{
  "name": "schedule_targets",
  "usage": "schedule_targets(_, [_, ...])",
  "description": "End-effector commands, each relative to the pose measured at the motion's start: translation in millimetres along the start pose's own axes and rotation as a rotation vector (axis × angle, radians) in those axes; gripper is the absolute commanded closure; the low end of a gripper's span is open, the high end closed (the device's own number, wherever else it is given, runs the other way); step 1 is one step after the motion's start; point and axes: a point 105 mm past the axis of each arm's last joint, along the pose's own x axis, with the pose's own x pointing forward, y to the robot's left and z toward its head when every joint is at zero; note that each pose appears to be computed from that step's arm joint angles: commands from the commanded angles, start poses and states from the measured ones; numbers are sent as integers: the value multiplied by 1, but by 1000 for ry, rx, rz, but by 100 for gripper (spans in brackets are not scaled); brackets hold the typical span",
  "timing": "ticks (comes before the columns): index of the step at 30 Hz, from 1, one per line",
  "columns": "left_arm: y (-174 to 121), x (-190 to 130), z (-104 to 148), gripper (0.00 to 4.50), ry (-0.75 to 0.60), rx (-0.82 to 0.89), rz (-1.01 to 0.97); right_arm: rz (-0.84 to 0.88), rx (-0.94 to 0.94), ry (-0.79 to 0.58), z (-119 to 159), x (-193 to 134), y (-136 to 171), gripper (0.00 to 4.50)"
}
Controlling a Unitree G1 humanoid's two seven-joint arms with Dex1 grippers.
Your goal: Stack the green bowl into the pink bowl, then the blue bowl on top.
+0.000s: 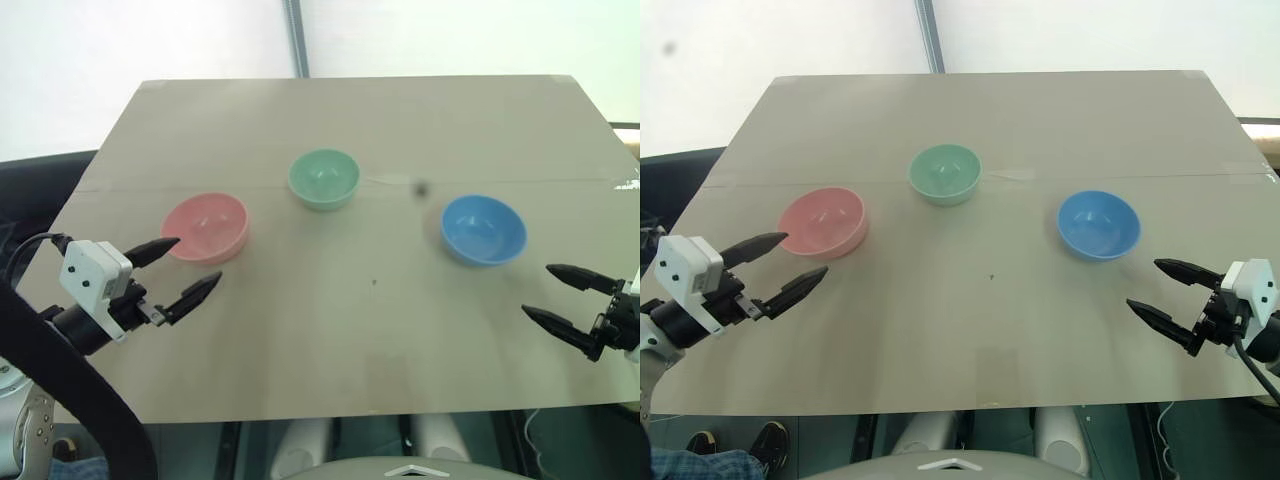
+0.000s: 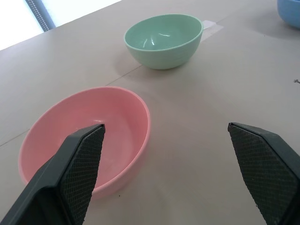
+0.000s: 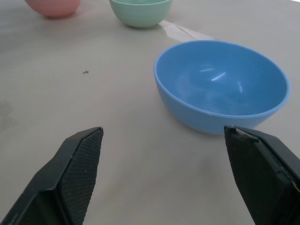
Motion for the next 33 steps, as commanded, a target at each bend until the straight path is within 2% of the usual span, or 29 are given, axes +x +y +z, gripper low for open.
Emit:
schedule_targets(1, [-3,-1,16,6,-52,53,-19,7,-43,-35,15,-4,-1,0])
schedule_targets(21, [1,0,15,6,-55,35,-24,60,-78,-93,27,-1,5,0])
schedule_targets(28, [4,7,12,6,-47,52,-34,224,-112,-147,47,20,38,0])
schedule_targets(33, [9,13,-2,6,40,64,-25,344,-121,-230,71,41,69,0])
